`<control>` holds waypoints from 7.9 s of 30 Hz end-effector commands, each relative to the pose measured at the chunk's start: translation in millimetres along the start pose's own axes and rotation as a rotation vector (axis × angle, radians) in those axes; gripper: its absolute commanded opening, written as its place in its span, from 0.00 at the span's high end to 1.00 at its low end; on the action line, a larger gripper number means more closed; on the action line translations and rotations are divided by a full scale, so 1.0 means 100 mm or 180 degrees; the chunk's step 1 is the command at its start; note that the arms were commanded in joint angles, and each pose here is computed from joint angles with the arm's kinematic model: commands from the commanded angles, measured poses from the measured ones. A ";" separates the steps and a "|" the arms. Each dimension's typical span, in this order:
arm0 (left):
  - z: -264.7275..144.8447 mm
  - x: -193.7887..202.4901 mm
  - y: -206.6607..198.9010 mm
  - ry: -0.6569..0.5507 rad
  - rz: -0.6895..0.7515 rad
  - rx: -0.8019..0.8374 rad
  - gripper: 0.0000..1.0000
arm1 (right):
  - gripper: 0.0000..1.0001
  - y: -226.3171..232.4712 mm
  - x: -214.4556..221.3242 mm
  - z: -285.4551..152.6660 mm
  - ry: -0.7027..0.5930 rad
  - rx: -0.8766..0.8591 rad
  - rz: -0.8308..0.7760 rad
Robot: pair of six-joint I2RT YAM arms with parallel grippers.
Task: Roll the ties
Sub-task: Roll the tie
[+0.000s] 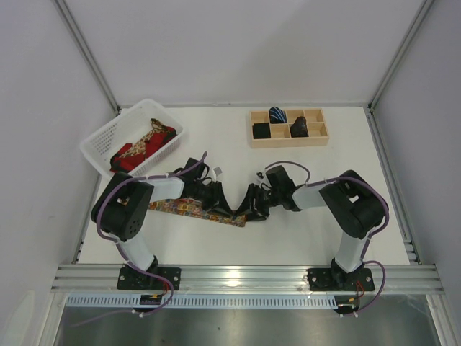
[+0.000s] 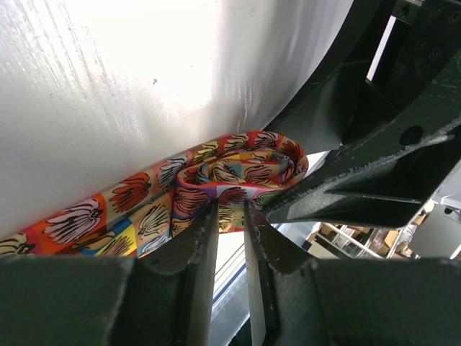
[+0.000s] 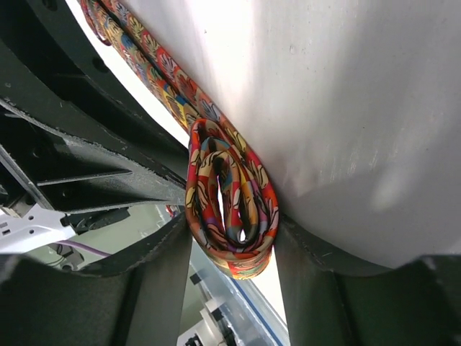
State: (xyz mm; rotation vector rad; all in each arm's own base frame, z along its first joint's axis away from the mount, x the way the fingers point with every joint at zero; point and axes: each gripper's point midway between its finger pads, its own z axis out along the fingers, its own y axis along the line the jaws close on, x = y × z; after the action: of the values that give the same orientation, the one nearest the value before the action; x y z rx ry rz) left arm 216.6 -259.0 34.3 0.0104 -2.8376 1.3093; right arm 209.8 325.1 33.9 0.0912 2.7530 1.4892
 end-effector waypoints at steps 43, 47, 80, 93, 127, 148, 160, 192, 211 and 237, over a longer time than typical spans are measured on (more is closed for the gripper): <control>0.71 0.16 -0.33 0.0172 0.0058 -0.0087 0.83 | 0.37 -0.45 0.12 -0.90 0.0201 0.0545 0.0076; 0.71 0.17 -0.32 0.0195 0.0065 -0.0098 0.83 | 0.39 -0.44 0.18 -0.88 0.0194 0.0419 0.0131; 0.71 0.06 -0.35 0.0214 0.0339 -0.0299 0.91 | 1.00 0.15 -0.09 -0.93 0.0107 0.0400 -0.0047; 0.71 0.09 -0.31 0.0260 0.0384 -0.0370 0.92 | 1.00 0.19 0.10 -0.63 0.0376 0.0577 -0.0071; -0.13 -0.18 0.25 -0.0448 0.0566 -0.1426 0.86 | 1.00 0.04 -0.11 -0.20 0.0208 0.1348 0.0302; -0.03 -0.05 0.46 -0.0245 0.0409 -0.1362 0.91 | 1.00 0.16 -0.12 0.07 0.0353 0.1627 0.0360; -0.08 -0.10 0.37 -0.0280 0.0445 -0.1335 0.91 | 0.91 0.11 -0.07 0.17 0.0538 0.1700 0.0140; -0.53 -0.26 0.12 -0.0552 0.0343 -0.0991 0.89 | 0.57 0.50 -0.12 0.31 0.0518 0.0658 -0.0229; -0.37 -0.27 -0.33 -0.0312 0.0287 -0.0176 0.90 | 0.53 0.83 -0.11 -0.09 0.0442 0.0402 -0.0334; -0.13 -0.21 -0.06 -0.0122 0.0081 -0.0236 0.91 | 0.43 0.19 -0.08 -0.39 0.0223 0.0104 0.0087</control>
State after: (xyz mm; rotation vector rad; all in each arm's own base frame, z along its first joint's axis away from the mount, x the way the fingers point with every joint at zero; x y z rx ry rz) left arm 237.1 -255.9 51.1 0.0158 -2.9148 1.2162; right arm 207.1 288.2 61.3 0.1433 2.9424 1.3556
